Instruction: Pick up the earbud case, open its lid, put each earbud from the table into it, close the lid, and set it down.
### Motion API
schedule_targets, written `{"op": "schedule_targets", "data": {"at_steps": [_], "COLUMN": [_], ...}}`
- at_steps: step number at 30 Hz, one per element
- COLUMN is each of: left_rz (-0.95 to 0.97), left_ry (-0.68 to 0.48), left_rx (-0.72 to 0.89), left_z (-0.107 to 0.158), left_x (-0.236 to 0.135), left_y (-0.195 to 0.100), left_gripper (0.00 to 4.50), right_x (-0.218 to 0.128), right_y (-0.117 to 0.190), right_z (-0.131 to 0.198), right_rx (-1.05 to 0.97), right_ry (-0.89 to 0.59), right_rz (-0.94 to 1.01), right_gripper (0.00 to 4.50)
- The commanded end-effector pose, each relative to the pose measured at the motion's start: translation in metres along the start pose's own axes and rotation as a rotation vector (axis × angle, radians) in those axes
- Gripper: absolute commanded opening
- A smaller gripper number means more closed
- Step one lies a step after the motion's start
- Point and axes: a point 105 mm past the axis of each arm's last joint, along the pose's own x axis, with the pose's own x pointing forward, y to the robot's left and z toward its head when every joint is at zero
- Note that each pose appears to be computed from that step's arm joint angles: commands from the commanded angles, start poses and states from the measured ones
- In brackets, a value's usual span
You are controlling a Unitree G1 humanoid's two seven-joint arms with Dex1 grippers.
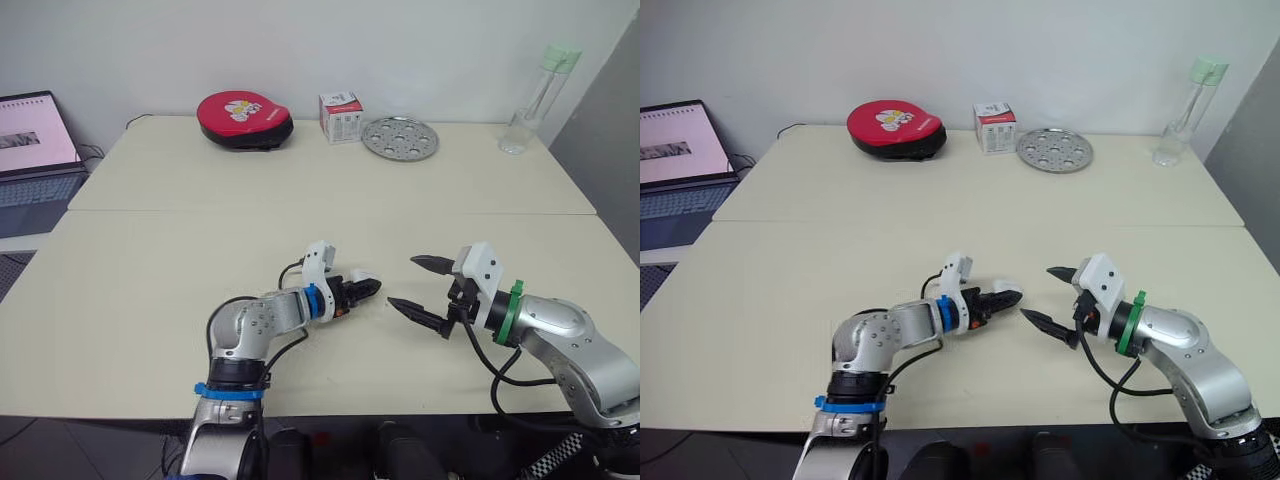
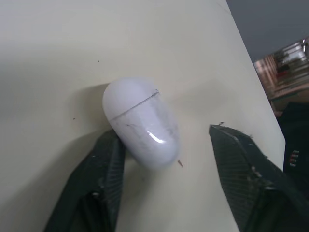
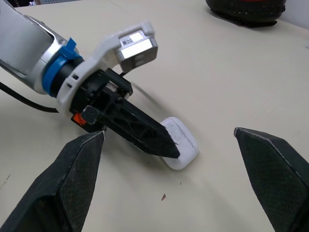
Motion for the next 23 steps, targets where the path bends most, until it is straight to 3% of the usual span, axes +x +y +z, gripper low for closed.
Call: {"op": "schedule_targets", "data": {"at_steps": [1, 3, 4, 5, 7, 9, 11, 17, 23], "left_rz": [0.138, 0.171, 0.188, 0.217, 0.262, 0.353, 0.384, 0.387, 0.345], "left_ry": [0.012, 0.007, -0.021, -0.147, -0.29, -0.275, -0.261, -0.327, -0.382], "left_rx": [0.021, 0.081, 0.146, 0.23, 0.359, 0.74, 0.954, 1.063, 1.015], "left_z": [0.002, 0.007, 0.014, 0.039, 0.069, 0.088, 0.1, 0.116, 0.118], "left_x": [-0.045, -0.069, -0.082, -0.101, -0.127, -0.151, -0.162, -0.158, -0.147], "left_y": [0.035, 0.045, 0.049, 0.056, 0.063, 0.074, 0.079, 0.079, 0.073], "left_gripper": [3.94, 4.46, 4.46, 4.46, 4.46, 4.46, 4.46, 4.46, 4.46], "right_x": [-0.009, -0.012, -0.013, -0.016, -0.018, -0.02, -0.021, -0.022, -0.025], "right_y": [-0.012, -0.014, -0.016, -0.022, -0.03, -0.035, -0.038, -0.049, -0.064], "right_z": [0.005, 0.001, -0.002, -0.003, -0.002, 0.007, 0.011, 0.019, 0.02], "right_rx": [-0.031, -0.029, -0.031, -0.033, -0.035, 0.007, 0.01, -0.023, -0.05], "right_ry": [-0.031, -0.025, -0.021, -0.022, -0.033, -0.089, -0.107, -0.108, -0.088], "right_rz": [-0.046, -0.048, -0.049, -0.074, -0.113, -0.149, -0.166, -0.201, -0.255], "right_gripper": [4.5, 4.5, 4.5, 4.5, 4.5, 4.5, 4.5, 4.5, 4.5]}}
